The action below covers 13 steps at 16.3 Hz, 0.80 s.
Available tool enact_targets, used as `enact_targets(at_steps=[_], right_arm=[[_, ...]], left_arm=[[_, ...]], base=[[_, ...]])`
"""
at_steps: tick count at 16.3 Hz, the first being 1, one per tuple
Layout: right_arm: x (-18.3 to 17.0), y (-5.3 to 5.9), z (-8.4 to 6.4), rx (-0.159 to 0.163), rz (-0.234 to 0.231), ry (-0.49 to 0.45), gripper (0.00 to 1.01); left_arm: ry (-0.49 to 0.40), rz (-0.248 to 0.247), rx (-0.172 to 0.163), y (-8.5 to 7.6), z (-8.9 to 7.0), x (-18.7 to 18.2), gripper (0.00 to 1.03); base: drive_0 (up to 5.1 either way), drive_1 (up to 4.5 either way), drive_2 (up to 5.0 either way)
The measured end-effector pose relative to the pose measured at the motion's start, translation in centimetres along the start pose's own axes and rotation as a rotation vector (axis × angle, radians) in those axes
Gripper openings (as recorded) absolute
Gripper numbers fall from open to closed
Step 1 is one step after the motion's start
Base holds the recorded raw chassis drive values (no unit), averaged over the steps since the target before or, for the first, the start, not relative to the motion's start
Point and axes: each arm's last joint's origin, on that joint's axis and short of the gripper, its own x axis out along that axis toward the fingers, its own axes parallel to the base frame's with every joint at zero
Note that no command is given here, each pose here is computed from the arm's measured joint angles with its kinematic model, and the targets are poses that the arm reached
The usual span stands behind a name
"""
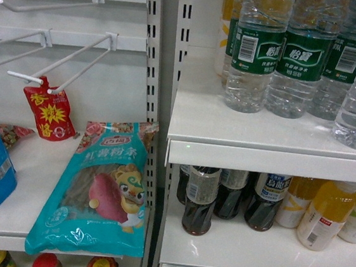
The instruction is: Move water from second to third shelf
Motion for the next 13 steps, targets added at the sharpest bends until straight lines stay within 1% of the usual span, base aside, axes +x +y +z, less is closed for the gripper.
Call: enact_targets(at_steps=[1,2,7,11,12,13], right_arm=[[-0.4,0.0,-0.1,0.000,0.000,-0.024,0.23],[-1.0,0.0,-1.3,0.002,0.000,-0.011,0.02],[-1.9,0.0,-2.5,0.003,0.000,-0.014,0.02],[-2.4,0.0,-2.9,0.003,0.000,-0.021,0.02],[-2.5,0.0,-3.1,0.003,0.000,-0.035,0.02],[-2.6,0.0,-3.6,0.003,0.001,-0.022,0.02]], left_arm=[[0.000,0.000,0.000,0.0,0.0,0.0,0.98],[0.000,0.000,0.000,0.0,0.0,0.0,0.98],[0.000,0.000,0.000,0.0,0.0,0.0,0.98],[0.000,0.000,0.000,0.0,0.0,0.0,0.98],[0.000,0.000,0.000,0.0,0.0,0.0,0.98],[0.000,0.000,0.000,0.0,0.0,0.0,0.98]], base=[[0.0,0.00,0.0],[0.0,0.00,0.0],[0.0,0.00,0.0],[0.0,0.00,0.0],[0.0,0.00,0.0],[0.0,0.00,0.0]])
